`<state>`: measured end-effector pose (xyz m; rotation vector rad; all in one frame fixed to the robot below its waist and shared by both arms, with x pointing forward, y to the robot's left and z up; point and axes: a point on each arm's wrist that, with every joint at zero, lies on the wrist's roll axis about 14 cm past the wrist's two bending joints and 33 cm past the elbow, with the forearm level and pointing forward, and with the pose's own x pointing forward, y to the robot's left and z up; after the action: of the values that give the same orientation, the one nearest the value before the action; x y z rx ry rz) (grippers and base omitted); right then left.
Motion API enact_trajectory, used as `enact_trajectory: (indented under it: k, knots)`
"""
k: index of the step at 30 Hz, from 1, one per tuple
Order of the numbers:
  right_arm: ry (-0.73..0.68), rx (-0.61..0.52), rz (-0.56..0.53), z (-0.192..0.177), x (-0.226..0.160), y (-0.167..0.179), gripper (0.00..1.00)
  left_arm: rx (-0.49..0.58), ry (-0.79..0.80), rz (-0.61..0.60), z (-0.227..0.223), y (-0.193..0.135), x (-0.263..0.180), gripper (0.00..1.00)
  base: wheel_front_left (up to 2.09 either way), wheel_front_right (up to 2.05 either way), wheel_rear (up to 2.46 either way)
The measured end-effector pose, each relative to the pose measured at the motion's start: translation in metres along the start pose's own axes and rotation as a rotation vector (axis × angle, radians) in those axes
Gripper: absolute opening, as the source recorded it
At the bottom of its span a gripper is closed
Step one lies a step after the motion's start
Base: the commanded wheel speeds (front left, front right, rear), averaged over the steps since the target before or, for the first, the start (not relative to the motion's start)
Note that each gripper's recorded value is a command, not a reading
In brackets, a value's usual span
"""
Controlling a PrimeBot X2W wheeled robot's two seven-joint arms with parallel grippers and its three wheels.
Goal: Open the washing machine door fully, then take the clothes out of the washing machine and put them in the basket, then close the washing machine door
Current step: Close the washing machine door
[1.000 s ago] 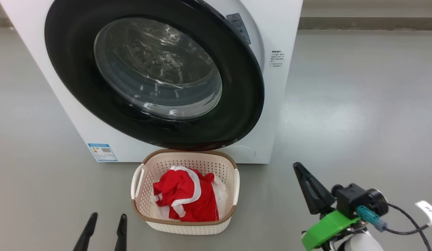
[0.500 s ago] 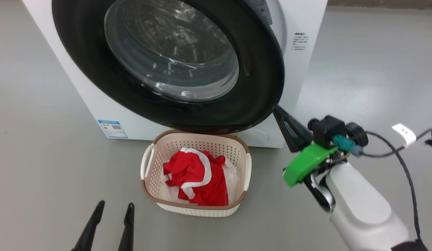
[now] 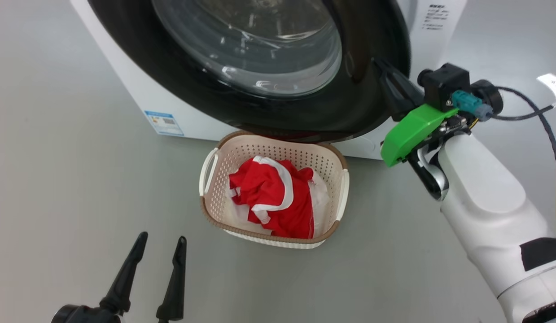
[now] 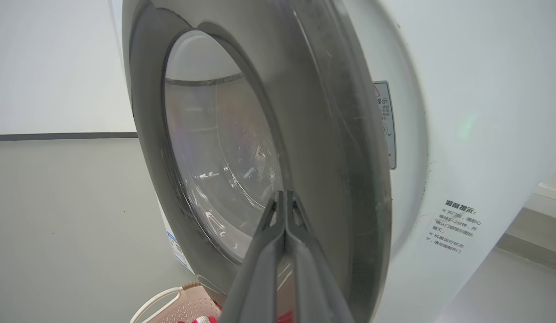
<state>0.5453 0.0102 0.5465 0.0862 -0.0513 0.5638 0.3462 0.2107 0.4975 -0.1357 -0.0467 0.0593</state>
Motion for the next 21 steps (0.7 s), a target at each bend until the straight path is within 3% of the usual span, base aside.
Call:
enact_trajectory:
  k: [21]
  knots:
    - [-0.001,0.040,-0.057,-0.017,0.052,-0.036,0.00,0.018,0.051,0.048,-0.017,0.012,0.015,1.00,0.00,0.00,0.00]
